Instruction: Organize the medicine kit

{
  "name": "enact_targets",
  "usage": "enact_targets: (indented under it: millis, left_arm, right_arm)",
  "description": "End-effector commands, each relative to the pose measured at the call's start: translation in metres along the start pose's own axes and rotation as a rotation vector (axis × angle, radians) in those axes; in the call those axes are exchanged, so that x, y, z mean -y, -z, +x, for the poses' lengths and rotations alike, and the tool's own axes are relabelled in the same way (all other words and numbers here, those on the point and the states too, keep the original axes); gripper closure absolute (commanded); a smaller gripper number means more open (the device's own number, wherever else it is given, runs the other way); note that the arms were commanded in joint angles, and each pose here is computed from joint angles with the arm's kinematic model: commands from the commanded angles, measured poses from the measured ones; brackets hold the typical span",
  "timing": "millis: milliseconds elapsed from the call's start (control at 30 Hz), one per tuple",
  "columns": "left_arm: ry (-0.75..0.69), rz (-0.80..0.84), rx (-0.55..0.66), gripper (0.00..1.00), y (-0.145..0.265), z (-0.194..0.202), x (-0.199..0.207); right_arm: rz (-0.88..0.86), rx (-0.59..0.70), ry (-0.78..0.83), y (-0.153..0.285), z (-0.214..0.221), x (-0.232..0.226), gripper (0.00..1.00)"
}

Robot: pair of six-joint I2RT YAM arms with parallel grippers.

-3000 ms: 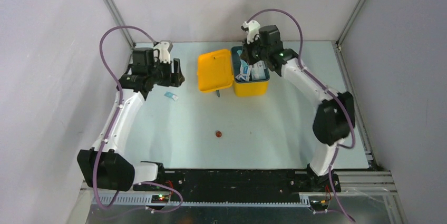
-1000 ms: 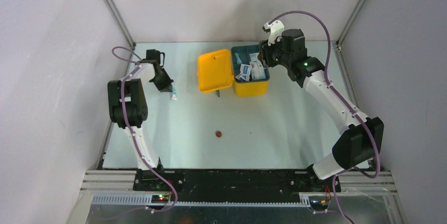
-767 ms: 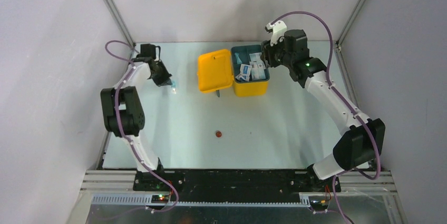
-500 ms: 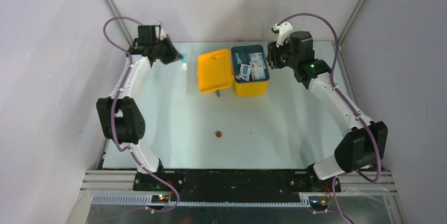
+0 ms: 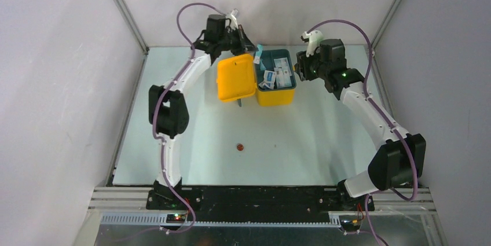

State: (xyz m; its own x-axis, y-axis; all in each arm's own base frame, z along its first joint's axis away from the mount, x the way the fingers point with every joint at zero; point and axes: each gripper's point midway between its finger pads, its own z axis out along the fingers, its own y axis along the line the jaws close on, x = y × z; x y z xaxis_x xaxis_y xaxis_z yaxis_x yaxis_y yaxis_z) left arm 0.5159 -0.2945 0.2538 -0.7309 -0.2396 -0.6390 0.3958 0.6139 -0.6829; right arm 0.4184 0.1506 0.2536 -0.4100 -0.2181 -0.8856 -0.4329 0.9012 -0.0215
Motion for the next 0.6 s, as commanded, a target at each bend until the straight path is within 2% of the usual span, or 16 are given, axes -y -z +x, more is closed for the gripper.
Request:
enact_targets:
  millis: [0,200,400,567]
  left_arm:
    - [0.030,-0.031,0.056,1.00,-0.025,-0.006,-0.001]
    - [0.083,-0.123,0.031,1.00,-0.048,0.020,-0.030]
    - [0.126,-0.201,0.061,0.98,-0.055,0.023,-0.048]
    - [0.112,-0.242,0.102,0.87,-0.055,0.014,-0.052]
  right_arm:
    - [0.012,0.038,-0.002,0.018,-0.012,0.003,0.53]
    - [0.018,0.044,0.006,0.021,-0.011,0.005,0.53]
    - [0.021,0.033,0.012,0.026,-0.005,0.005,0.53]
    - [0.013,0.027,0.011,0.024,-0.002,0.004,0.53]
